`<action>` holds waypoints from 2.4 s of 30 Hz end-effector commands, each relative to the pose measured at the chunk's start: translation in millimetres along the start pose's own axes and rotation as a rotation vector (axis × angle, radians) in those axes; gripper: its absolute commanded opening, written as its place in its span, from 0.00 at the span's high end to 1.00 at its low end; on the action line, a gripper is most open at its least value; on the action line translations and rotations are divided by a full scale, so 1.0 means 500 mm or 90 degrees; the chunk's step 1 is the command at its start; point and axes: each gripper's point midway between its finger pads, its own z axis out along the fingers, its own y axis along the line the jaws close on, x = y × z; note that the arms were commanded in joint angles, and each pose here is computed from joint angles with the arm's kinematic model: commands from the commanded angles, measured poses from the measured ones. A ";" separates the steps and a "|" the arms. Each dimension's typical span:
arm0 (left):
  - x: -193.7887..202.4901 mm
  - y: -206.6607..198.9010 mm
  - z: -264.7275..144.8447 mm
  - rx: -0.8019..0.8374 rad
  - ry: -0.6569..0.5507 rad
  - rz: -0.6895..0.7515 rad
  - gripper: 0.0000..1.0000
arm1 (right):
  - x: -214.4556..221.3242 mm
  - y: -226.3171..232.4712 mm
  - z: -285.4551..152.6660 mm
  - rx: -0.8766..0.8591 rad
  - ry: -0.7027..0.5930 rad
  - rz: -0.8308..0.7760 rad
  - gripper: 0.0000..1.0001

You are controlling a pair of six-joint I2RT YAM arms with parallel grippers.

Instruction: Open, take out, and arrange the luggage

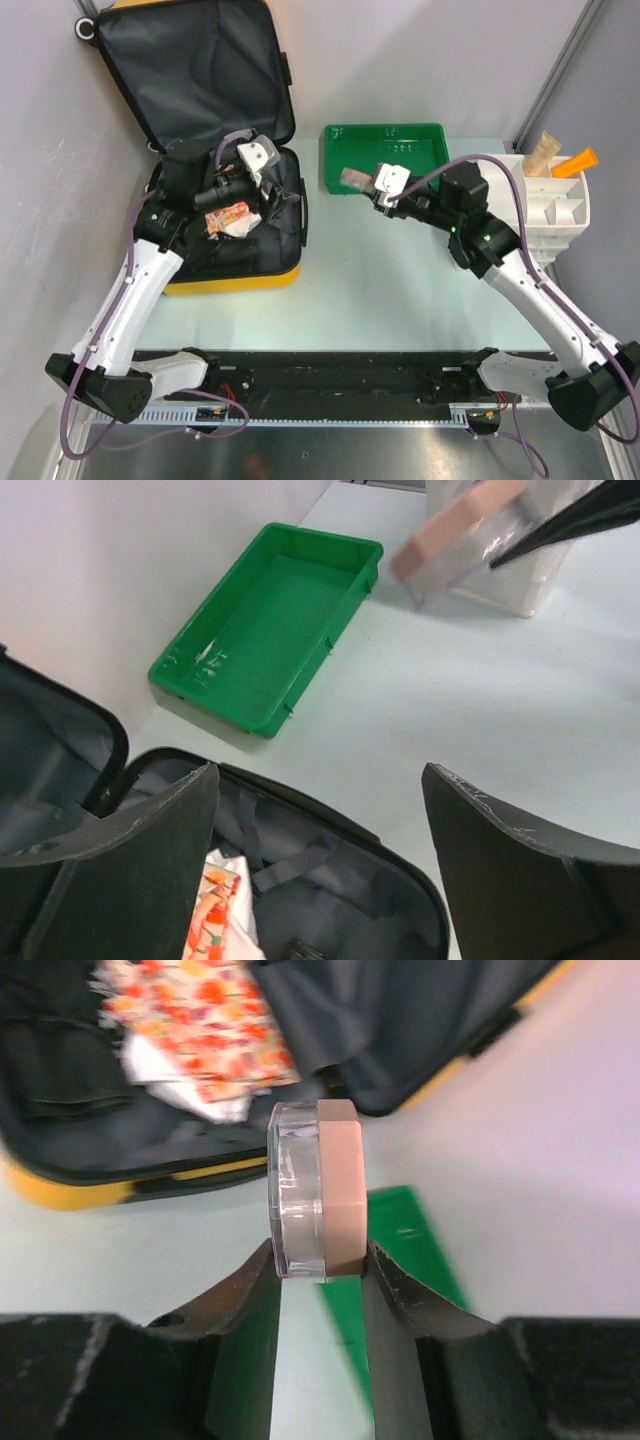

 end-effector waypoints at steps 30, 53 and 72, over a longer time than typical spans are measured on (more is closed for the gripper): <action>0.060 0.020 0.044 -0.033 0.023 -0.234 0.00 | -0.098 -0.029 -0.089 -0.194 -0.152 0.625 1.00; 0.091 -0.022 0.111 0.067 0.043 -0.286 0.00 | 0.138 -0.238 -0.545 0.369 0.418 -0.037 1.00; 0.119 -0.018 0.092 0.016 0.059 -0.293 0.00 | 0.319 -0.334 -0.485 0.209 0.535 -0.182 1.00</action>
